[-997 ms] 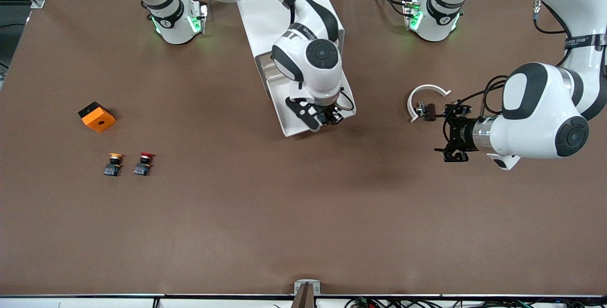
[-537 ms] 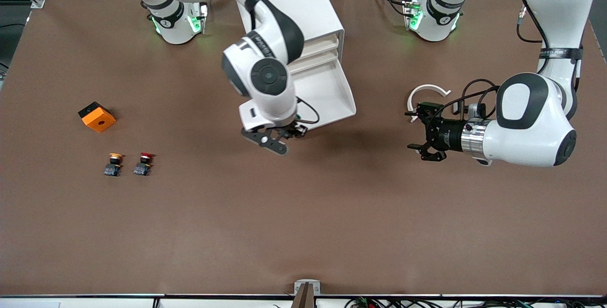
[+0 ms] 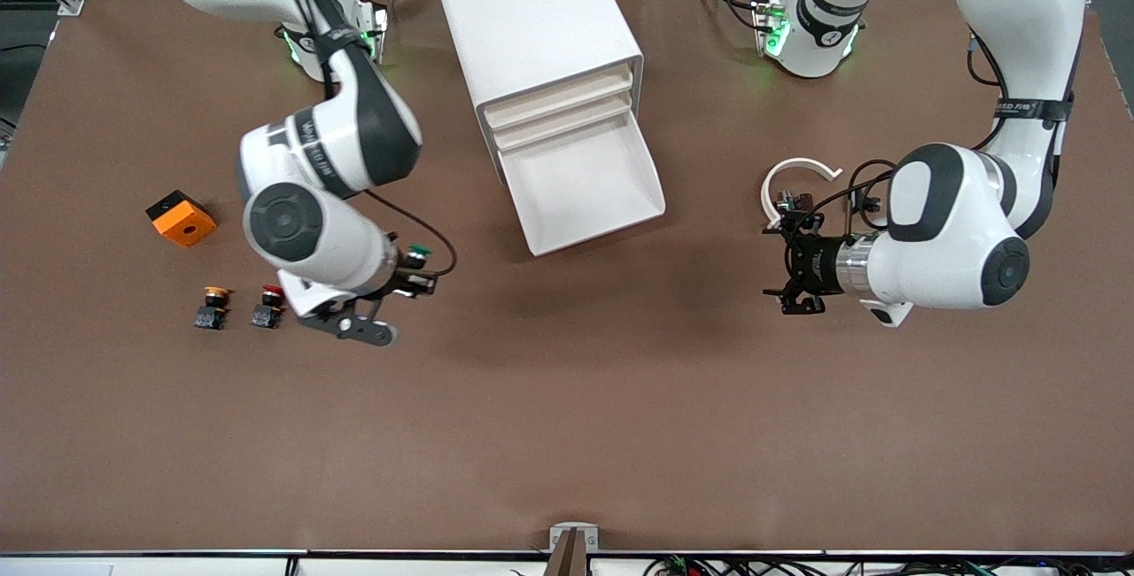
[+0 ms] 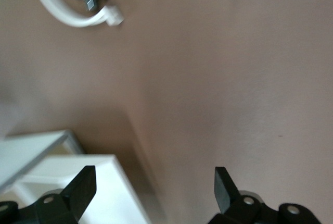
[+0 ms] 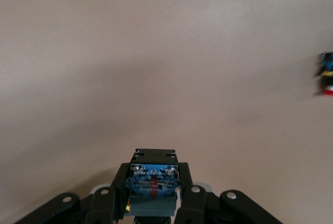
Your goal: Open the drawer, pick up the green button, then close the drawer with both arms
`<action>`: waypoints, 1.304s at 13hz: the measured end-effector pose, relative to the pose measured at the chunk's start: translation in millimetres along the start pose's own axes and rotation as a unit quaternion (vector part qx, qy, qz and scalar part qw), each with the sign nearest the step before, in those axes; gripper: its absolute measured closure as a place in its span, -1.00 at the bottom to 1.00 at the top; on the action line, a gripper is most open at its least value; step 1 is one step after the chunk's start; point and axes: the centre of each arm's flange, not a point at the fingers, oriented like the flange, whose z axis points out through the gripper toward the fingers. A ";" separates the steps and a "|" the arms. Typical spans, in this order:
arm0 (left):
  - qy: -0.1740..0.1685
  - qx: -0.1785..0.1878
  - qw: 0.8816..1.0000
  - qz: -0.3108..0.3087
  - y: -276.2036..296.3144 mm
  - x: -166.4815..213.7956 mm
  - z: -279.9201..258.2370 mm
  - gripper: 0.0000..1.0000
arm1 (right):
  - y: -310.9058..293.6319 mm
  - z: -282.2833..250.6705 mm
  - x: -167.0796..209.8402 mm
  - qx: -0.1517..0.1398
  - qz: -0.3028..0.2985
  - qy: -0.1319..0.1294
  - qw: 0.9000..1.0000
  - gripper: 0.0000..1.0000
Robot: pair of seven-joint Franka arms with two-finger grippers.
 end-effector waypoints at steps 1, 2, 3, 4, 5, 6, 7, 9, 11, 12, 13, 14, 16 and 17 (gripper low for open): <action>0.013 -0.016 0.999 0.043 1.9 -5.6 2.9 -1.00 | 20.8 1.1 10.9 0.001 -0.008 -0.002 1.000 0.17; 0.025 -0.027 0.995 0.098 2.4 -13.2 7.4 -1.00 | 39.2 2.6 20.8 0.002 -0.015 -0.004 1.000 0.17; 0.040 -0.029 0.985 0.163 1.4 -19.5 13.0 -1.00 | 56.7 5.4 29.9 0.002 -0.022 -0.003 1.000 0.17; 0.056 -0.026 0.971 0.233 -0.7 -25.5 18.8 -1.00 | 74.8 9.2 39.2 0.003 -0.030 0.001 1.000 0.17; 0.068 -0.023 0.953 0.293 -2.5 -30.4 23.1 -1.00 | 92.5 15.5 46.9 0.006 -0.037 0.008 0.999 0.17; 0.076 -0.021 0.936 0.344 -3.6 -35.0 25.3 -1.00 | 110.5 24.8 52.2 0.010 -0.042 0.017 0.999 0.17; 0.080 -0.023 0.921 0.380 -3.6 -38.7 25.9 -1.00 | 126.3 36.7 54.2 0.013 -0.044 0.023 0.999 0.17; 0.086 -0.038 0.898 0.430 -2.8 -49.9 29.8 -1.00 | 147.1 64.8 50.0 0.015 -0.040 0.031 0.999 0.17; 0.093 -0.051 0.878 0.468 -3.9 -70.8 44.5 -1.00 | 154.7 92.7 42.0 0.017 -0.037 0.043 0.998 0.17; 0.098 -0.050 0.869 0.482 -5.5 -83.9 56.9 -1.00 | 157.3 106.1 39.1 0.016 -0.038 0.054 0.998 0.17; 0.108 -0.047 0.859 0.498 -6.5 -96.5 70.7 -1.00 | 160.6 117.9 36.9 0.013 -0.041 0.067 0.997 0.17; 0.117 -0.039 0.850 0.513 -7.3 -108.8 86.3 -1.00 | 163.9 127.7 34.8 0.011 -0.043 0.078 0.996 0.17; 0.129 -0.022 0.832 0.540 -8.8 -133.3 120.2 -1.00 | 169.0 143.4 31.6 0.008 -0.043 0.084 0.996 0.17; 0.133 -0.016 0.824 0.551 -10.1 -143.9 136.1 -1.00 | 170.6 149.0 31.0 0.007 -0.042 0.083 0.996 0.17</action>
